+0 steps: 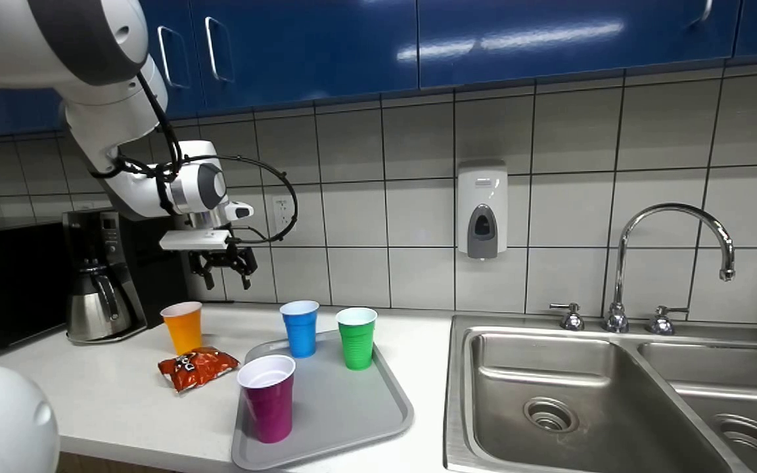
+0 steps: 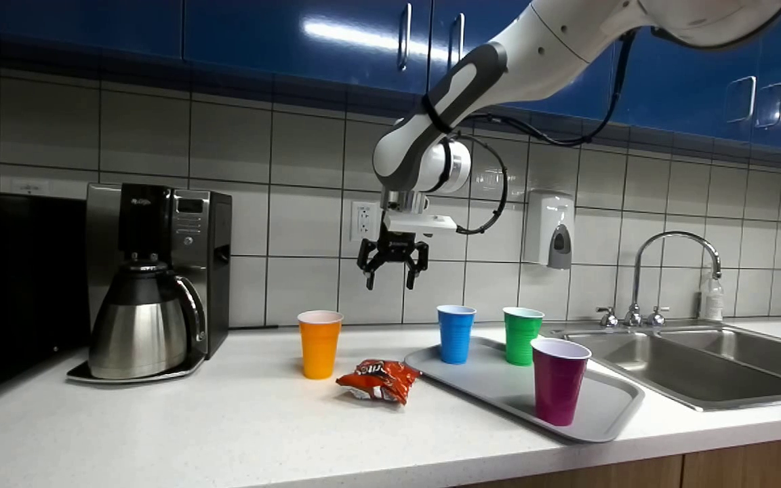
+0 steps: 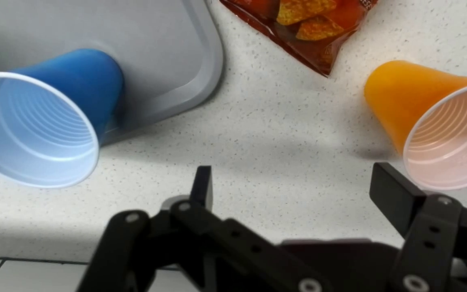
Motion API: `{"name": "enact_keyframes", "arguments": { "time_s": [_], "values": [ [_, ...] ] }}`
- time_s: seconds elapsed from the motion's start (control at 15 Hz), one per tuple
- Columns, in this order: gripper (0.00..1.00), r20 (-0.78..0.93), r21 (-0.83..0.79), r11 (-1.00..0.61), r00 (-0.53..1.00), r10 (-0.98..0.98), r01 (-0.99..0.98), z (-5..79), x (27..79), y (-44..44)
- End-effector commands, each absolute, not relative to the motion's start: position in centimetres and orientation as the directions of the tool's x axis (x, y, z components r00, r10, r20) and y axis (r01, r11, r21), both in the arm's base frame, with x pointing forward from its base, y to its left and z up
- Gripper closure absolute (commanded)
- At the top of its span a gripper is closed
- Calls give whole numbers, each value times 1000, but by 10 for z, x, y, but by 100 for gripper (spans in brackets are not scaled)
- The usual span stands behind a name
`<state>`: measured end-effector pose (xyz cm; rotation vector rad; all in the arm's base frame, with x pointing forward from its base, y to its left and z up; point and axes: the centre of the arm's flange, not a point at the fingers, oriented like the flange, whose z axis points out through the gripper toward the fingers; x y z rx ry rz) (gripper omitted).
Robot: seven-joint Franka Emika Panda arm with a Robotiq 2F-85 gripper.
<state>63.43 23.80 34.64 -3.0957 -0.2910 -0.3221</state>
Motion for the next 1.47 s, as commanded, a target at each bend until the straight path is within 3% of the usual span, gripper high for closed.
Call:
{"name": "enact_keyframes", "arguments": {
  "time_s": [0.0,1.4],
  "values": [
    [0,206,4,-983,961,183,186,346,634,238],
    [0,241,-30,-955,929,280,295,314,636,310]
  ]
}}
